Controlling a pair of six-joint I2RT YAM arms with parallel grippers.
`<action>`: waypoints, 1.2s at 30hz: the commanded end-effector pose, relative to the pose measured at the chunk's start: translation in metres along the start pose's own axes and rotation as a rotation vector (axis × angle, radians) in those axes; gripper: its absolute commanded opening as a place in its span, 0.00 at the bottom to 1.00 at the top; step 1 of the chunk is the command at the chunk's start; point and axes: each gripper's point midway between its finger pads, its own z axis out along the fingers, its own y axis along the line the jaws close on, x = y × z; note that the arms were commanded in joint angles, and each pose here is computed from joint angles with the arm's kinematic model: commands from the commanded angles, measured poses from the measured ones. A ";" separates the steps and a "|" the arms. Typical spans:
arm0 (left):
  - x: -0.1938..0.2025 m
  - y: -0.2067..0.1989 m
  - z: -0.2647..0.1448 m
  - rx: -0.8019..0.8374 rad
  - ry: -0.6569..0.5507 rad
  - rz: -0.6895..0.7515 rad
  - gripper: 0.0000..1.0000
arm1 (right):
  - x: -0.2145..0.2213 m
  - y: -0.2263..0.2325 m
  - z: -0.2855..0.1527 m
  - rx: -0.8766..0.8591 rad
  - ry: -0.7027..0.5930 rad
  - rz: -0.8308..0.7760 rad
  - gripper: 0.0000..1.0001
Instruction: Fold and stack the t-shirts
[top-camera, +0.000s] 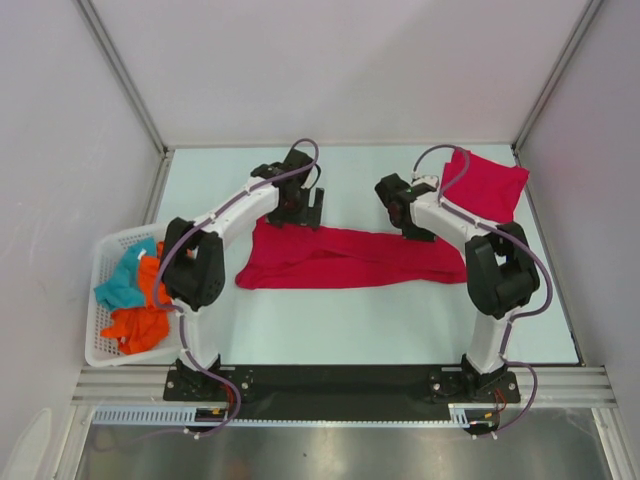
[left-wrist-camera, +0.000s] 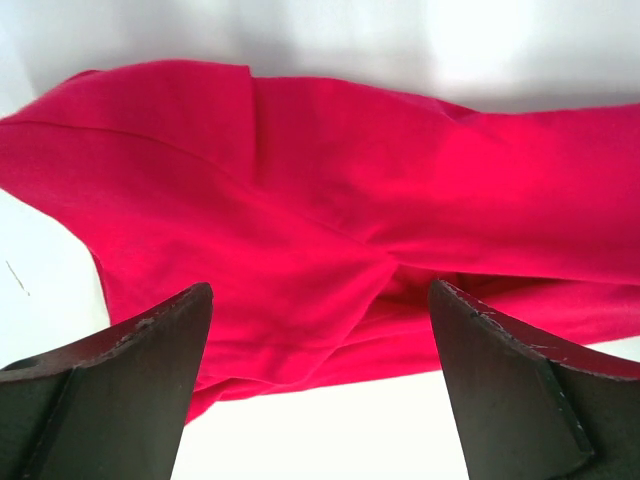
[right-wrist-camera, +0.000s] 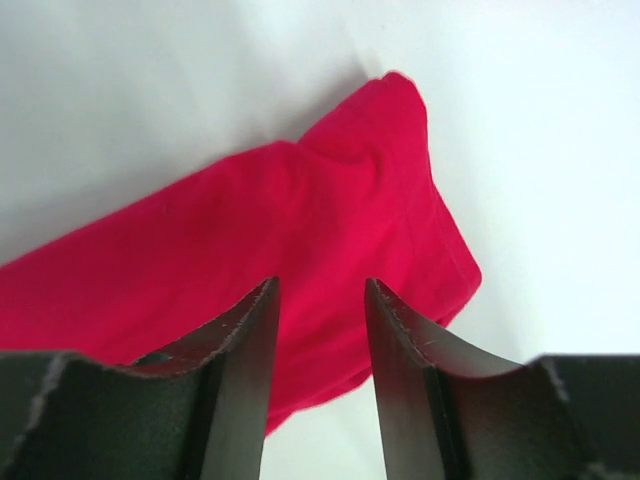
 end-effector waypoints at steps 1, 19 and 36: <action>-0.017 -0.010 -0.016 0.034 -0.056 -0.015 0.94 | -0.019 0.002 0.005 -0.046 -0.024 0.072 0.46; 0.007 0.003 -0.009 -0.004 -0.019 -0.002 0.95 | -0.044 -0.050 0.067 0.098 0.017 0.180 0.48; 0.013 0.007 -0.007 -0.022 -0.007 0.000 0.95 | -0.035 -0.040 0.092 0.094 0.055 0.164 0.49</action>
